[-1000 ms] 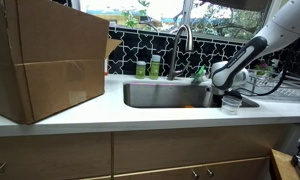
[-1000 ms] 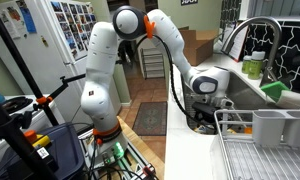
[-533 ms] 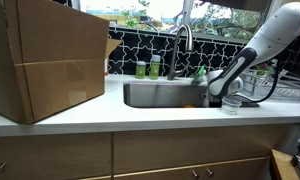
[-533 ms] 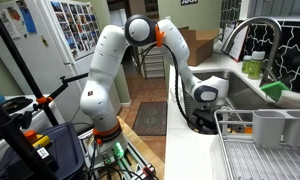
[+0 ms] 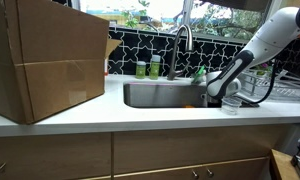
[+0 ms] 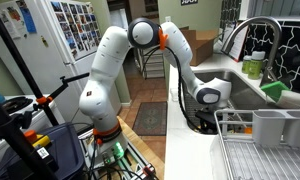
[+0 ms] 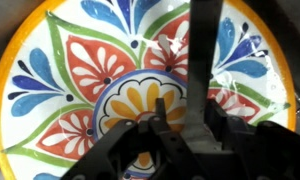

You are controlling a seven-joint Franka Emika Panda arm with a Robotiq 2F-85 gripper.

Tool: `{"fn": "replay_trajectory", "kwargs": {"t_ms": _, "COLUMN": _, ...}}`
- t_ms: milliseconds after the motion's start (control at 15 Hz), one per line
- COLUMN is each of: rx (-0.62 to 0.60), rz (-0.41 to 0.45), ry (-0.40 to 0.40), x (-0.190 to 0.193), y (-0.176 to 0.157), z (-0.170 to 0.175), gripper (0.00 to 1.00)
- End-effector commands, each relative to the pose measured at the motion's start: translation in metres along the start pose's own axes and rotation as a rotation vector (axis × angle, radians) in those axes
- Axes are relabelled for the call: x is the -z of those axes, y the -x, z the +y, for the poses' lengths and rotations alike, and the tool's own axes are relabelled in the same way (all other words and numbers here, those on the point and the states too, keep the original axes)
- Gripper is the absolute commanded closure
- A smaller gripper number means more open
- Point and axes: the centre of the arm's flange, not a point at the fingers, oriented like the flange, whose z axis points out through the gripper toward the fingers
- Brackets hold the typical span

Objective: Remove the black and silver serving spoon from the sink and put it in the drying rack

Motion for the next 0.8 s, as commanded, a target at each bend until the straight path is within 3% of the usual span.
{"fn": "replay_trajectory", "kwargs": {"t_ms": 0, "rx": -0.005, "rz": 0.018, "ry": -0.004, "x": -0.007, "y": -0.005, "z": 0.003, "gripper": 0.85}}
{"fn": "replay_trajectory", "kwargs": {"t_ms": 133, "rx": -0.001, "rz": 0.022, "ry": -0.009, "x": -0.006, "y": -0.006, "z": 0.001, "gripper": 0.99}}
{"fn": "replay_trajectory", "kwargs": {"t_ms": 733, "rx": 0.006, "rz": 0.059, "ry": -0.009, "x": 0.023, "y": 0.001, "z": -0.005, "gripper": 0.95}}
